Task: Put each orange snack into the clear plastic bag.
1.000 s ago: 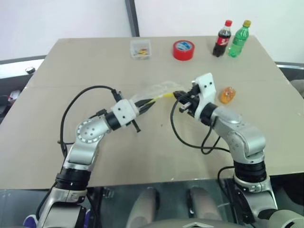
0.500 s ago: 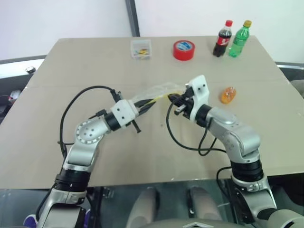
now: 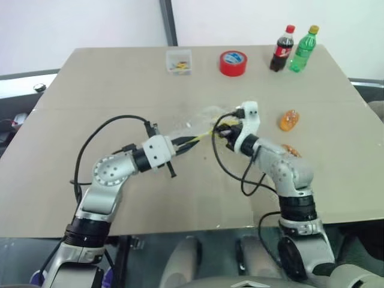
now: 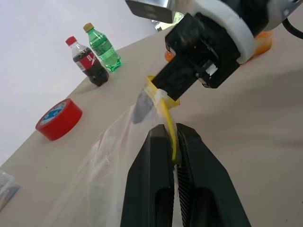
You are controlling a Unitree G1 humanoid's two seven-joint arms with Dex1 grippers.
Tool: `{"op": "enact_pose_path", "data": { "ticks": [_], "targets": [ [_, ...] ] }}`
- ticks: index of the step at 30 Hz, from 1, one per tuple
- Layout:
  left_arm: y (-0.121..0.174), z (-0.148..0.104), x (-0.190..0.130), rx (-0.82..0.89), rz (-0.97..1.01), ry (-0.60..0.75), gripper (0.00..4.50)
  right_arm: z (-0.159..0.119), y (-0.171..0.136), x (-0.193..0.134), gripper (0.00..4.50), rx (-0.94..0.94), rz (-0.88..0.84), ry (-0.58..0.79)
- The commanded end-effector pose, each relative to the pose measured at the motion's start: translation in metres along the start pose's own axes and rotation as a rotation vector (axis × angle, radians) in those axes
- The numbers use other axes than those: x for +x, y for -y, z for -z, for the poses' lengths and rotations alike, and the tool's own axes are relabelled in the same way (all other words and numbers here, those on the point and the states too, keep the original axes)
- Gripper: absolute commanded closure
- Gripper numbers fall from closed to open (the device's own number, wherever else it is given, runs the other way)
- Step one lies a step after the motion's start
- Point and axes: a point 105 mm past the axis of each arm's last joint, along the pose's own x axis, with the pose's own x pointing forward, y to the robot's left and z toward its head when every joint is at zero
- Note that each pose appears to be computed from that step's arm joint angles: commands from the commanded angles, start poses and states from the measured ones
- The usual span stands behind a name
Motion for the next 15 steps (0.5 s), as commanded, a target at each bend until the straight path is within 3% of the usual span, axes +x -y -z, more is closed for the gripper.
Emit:
{"op": "enact_pose_path", "data": {
  "ticks": [1,8,13,15],
  "targets": [
    [-0.005,-0.009,-0.006,0.032,-0.021,0.025,4.5,-0.016,-0.025,-0.003,4.44,-0.401,-0.118,0.14],
    [-0.002,-0.005,-0.011,0.037,0.02,0.017,4.5,0.006,-0.027,0.013,4.44,-0.877,-0.174,0.131],
    [0.0,-0.003,-0.014,0.009,0.064,0.028,4.5,0.011,-0.018,0.028,4.44,-1.051,-0.166,0.138],
    [-0.001,-0.001,-0.018,-0.011,0.076,0.03,4.5,0.009,-0.014,0.031,3.58,-1.087,-0.156,0.146]
  ]
}}
